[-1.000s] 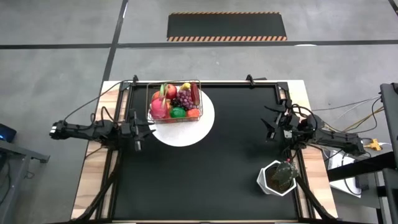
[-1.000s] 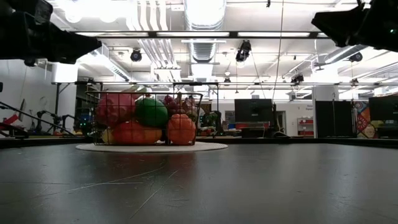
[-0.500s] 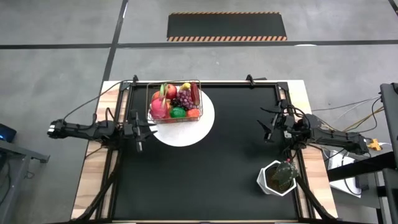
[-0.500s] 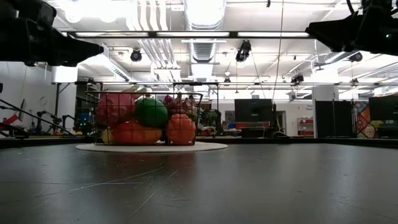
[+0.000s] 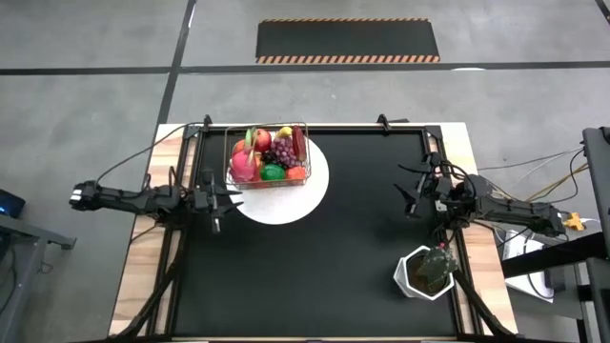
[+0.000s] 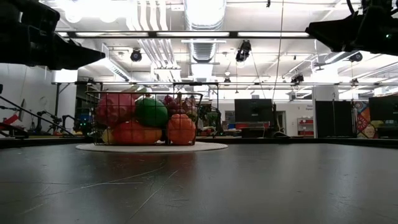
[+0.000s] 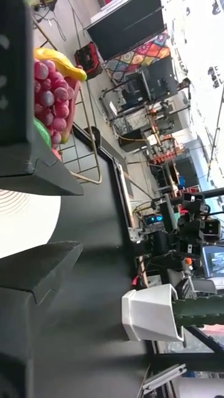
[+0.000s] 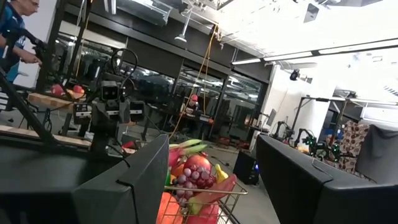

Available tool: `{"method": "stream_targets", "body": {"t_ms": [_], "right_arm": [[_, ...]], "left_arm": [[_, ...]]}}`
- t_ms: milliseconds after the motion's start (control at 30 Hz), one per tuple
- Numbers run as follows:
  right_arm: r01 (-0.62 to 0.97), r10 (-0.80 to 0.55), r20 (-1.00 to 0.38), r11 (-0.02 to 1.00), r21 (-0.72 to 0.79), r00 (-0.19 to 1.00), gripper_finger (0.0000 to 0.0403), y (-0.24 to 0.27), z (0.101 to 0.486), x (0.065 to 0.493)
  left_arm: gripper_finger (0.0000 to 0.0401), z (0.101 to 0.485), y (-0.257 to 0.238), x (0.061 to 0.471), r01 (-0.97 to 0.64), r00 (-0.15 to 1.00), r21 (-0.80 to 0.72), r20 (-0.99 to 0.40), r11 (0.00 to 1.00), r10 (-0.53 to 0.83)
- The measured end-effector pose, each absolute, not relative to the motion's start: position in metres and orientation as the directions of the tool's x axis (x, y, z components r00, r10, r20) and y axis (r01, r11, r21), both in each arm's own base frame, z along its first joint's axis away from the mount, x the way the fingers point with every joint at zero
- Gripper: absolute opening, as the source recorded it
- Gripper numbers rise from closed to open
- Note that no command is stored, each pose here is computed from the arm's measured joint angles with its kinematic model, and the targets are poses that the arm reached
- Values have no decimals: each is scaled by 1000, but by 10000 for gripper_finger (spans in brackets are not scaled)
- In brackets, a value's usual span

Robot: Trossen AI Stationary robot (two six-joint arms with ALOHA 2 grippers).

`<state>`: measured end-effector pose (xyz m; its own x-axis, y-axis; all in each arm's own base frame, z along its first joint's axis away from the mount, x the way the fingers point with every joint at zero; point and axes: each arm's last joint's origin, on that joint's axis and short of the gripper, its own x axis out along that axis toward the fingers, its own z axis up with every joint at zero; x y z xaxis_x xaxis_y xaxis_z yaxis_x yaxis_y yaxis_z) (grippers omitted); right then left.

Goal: Build produce basket
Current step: Return to Home Position

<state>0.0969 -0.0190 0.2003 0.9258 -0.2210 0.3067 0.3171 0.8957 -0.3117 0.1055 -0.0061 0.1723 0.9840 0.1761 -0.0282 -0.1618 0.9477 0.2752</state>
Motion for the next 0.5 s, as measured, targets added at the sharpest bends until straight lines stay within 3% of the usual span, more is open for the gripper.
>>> {"method": "stream_targets", "body": {"t_ms": [500], "right_arm": [[317, -221, 307, 896, -312, 926, 226, -19, 200, 97]], "left_arm": [[112, 168, -7, 109, -147, 981, 291, -79, 946, 177]]}}
